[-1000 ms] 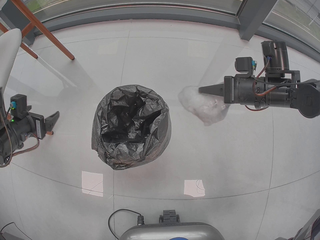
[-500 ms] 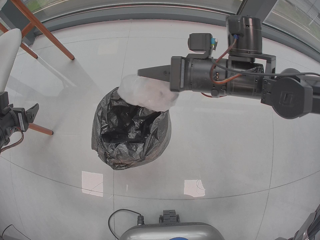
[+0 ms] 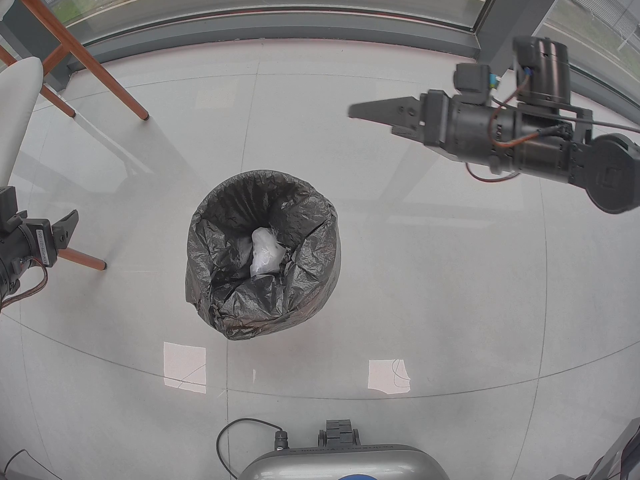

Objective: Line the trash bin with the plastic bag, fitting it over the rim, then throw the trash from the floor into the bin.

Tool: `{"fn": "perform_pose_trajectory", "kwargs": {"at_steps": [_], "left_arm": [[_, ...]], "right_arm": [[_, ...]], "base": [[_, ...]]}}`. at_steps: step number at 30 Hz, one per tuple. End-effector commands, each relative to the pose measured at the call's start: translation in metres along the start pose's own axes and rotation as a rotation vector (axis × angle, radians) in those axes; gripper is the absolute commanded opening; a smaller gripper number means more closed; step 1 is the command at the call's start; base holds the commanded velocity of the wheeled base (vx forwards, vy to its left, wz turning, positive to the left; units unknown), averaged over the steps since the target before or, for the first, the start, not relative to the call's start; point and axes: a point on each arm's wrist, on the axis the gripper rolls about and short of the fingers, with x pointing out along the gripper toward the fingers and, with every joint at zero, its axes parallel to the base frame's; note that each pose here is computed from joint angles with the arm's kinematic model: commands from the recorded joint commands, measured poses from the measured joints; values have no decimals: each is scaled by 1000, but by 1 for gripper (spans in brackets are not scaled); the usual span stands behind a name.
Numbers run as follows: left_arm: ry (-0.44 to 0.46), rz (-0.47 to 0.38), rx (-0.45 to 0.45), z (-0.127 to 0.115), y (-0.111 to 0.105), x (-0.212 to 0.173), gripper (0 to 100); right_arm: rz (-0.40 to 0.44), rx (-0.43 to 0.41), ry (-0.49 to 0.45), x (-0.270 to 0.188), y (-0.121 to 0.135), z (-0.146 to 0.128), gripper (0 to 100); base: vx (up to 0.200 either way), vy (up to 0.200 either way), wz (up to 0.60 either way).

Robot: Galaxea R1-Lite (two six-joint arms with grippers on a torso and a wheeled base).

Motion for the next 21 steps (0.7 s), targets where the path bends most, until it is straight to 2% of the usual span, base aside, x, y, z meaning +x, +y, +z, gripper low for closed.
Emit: {"fn": "perform_pose_trajectory", "kwargs": {"at_steps": [1,2,3,7,10,11,13,17,19,21], "left_arm": [[34,-56,-28,-21,-2,-15,100],[38,-58,-29,-22,-2,-16,100],[62,-62,-28,-35,-2,-24,100],[131,-74,-52,-72,-3,-48,100],[141,-112,-61,-94,-5,-70,100],[141,-112,-61,-94,-5,-70,100],[95,-222,-63,-112,-7,-96,100],[46,-425,-46,-142,-11,-124,100],[4,-492,-46,-151,-10,-136,100],[-9,-522,-45,-160,-7,-148,100]], "right_arm": [[-270,-61,-16,-121,-36,-16,100],[-275,-62,-15,-123,-36,-18,100],[-322,-79,-2,-151,-33,-36,100],[-386,-57,36,-202,-15,-92,100],[-454,-55,51,-232,-3,-139,100],[-454,-55,51,-232,-3,-139,100],[-531,-71,29,-257,8,-178,100],[-629,-95,-35,-280,16,-212,100],[-710,-114,-97,-291,20,-224,100],[-786,-126,-149,-299,21,-241,100]], "base": [[0,0,0],[0,0,0],[0,0,0],[0,0,0],[0,0,0],[0,0,0],[0,0,0],[0,0,0],[0,0,0],[0,0,0]]}}
